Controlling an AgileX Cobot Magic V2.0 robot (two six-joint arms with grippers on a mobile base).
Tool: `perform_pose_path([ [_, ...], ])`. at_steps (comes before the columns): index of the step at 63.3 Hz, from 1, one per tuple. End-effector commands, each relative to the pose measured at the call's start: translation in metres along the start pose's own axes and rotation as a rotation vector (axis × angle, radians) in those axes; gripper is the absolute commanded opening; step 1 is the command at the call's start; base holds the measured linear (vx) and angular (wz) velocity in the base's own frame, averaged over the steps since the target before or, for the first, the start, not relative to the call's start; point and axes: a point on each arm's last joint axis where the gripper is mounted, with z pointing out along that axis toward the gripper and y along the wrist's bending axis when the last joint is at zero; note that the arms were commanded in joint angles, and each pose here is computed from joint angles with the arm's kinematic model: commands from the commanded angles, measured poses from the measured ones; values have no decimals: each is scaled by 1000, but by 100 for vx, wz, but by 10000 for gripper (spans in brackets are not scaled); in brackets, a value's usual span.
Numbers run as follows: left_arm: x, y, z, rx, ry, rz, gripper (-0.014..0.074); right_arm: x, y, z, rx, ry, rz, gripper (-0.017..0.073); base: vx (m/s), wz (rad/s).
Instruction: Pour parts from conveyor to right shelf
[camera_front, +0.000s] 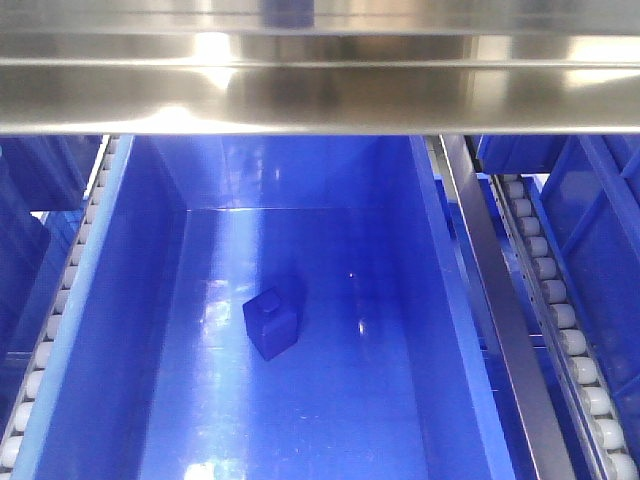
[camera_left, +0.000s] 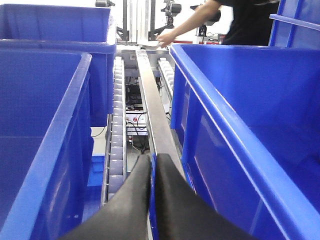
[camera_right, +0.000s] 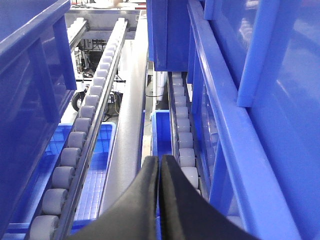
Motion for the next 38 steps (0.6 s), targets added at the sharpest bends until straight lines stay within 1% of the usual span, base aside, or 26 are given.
perform_pose_path([
  [1,3,-1,0,16,-59,-15,-6,-5,0,0,-3,-98,-25,-9,0,0],
  [38,3,-1,0,16,-59,-15,-6,-5,0,0,-3,-95,-25,-9,0,0],
])
